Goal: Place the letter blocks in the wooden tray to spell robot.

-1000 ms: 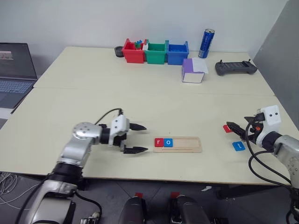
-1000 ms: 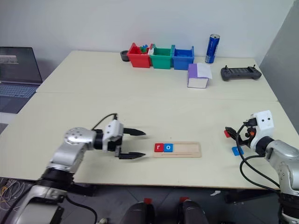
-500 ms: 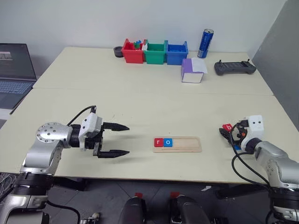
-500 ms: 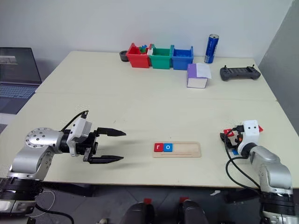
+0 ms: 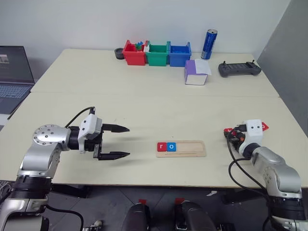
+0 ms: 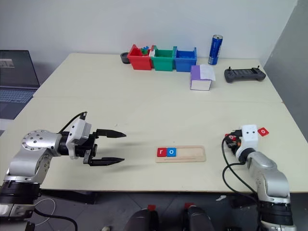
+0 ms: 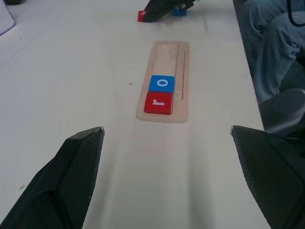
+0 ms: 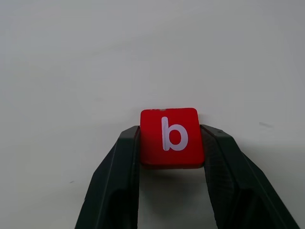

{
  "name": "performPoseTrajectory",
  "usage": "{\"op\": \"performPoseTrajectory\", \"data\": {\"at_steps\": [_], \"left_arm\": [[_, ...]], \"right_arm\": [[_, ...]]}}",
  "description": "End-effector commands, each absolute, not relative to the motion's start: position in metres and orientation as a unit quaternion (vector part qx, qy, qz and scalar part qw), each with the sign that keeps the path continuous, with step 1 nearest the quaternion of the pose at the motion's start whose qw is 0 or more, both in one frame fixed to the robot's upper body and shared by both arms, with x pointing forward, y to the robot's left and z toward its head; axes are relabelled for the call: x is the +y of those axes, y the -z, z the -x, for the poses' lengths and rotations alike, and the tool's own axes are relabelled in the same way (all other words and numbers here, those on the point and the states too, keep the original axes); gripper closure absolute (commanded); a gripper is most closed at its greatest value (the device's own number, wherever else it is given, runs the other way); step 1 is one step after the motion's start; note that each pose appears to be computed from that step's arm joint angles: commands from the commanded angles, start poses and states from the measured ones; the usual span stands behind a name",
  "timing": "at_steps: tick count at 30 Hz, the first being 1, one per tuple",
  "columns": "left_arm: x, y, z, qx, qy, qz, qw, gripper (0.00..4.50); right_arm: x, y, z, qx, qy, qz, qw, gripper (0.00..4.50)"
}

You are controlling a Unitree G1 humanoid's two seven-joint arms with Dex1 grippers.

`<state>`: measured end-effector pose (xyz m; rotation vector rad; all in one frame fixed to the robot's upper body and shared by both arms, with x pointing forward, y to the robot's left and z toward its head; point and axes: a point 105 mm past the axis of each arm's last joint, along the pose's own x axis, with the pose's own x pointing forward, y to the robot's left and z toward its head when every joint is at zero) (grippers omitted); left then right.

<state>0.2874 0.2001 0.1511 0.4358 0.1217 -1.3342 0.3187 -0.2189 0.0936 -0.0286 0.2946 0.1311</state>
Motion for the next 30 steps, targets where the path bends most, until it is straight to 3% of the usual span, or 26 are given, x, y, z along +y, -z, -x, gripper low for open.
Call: {"op": "performPoseTrajectory", "data": {"at_steps": [1,8,16,22,25,27,30], "left_arm": [[0.207,-0.160,-0.291,0.048,0.604,-0.218,0.765,0.00],[0.205,-0.161,-0.295,0.046,0.607,-0.219,0.762,0.00],[0.205,-0.164,-0.299,0.046,0.612,-0.223,0.758,0.00],[0.205,-0.165,-0.297,0.044,0.611,-0.222,0.759,0.00],[0.207,-0.165,-0.296,0.044,0.609,-0.223,0.760,0.00],[0.208,-0.167,-0.295,0.042,0.607,-0.224,0.761,0.00],[0.209,-0.169,-0.296,0.041,0.607,-0.225,0.761,0.00]], "right_arm": [[-0.206,-0.127,-0.301,0.095,-0.051,0.036,0.993,3.04],[-0.172,-0.115,-0.258,0.126,-0.078,0.030,0.988,3.04],[-0.170,-0.100,-0.253,0.166,-0.072,0.015,0.983,3.04],[-0.177,-0.100,-0.256,0.179,-0.080,0.032,0.980,0.99],[-0.189,-0.119,-0.261,0.169,-0.145,0.065,0.973,0.02],[-0.206,-0.139,-0.269,0.151,-0.197,0.105,0.963,0.02],[-0.219,-0.157,-0.265,0.160,-0.347,0.161,0.910,0.02]]}}
